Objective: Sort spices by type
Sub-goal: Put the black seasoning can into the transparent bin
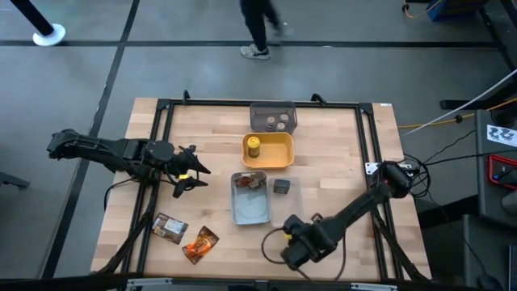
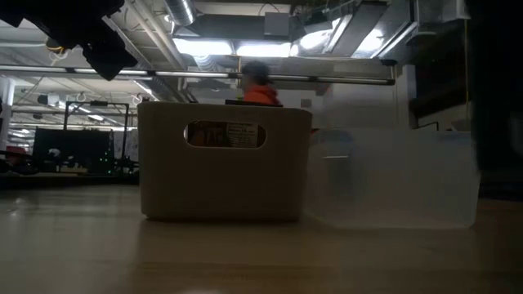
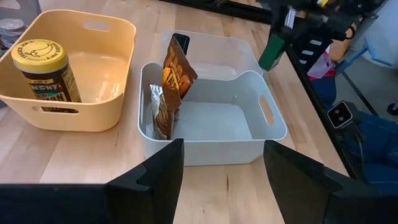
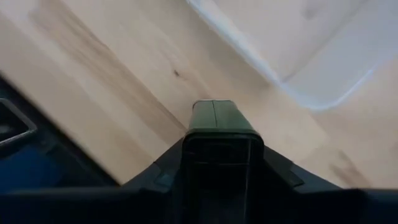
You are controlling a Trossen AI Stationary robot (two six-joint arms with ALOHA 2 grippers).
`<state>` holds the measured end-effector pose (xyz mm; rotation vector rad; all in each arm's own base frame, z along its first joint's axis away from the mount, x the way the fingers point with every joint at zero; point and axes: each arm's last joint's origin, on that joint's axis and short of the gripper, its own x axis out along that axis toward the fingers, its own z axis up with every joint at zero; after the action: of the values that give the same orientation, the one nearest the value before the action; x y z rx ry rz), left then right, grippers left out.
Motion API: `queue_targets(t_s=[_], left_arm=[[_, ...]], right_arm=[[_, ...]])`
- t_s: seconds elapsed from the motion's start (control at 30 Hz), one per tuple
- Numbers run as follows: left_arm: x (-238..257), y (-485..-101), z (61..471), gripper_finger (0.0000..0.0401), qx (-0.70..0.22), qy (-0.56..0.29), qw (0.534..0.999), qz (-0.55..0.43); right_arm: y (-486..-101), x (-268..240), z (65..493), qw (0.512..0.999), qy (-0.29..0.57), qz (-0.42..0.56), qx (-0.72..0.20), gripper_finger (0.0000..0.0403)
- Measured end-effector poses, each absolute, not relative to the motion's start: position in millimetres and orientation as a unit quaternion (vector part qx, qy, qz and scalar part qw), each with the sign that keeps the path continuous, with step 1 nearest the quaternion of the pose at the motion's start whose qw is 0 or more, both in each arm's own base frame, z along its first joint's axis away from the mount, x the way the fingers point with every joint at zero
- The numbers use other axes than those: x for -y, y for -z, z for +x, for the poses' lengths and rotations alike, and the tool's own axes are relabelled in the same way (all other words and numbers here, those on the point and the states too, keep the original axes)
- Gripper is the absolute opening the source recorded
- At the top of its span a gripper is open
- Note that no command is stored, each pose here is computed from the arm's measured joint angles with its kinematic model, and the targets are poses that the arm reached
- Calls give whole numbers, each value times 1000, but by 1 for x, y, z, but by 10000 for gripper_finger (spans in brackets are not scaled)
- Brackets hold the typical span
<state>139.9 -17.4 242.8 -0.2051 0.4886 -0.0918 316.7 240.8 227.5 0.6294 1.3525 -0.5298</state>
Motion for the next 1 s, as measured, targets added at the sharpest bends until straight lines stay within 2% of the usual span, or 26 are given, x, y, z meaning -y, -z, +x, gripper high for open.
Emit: queue_targets(t_s=[0.2,0.37,0.67,1.0], left_arm=[[17,-243,140,205,-241,45,964,-102],[17,-243,140,205,-241,45,964,-102],[17,-243,140,205,-241,45,964,-102],[17,-243,140,205,-242,46,964,-98]], right_arm=[[-275,-222,330,718,204,250,-617,128],[-294,-196,339,752,219,173,-597,128],[-284,-151,370,770,187,67,-606,130],[-265,-129,385,758,170,28,-629,130]])
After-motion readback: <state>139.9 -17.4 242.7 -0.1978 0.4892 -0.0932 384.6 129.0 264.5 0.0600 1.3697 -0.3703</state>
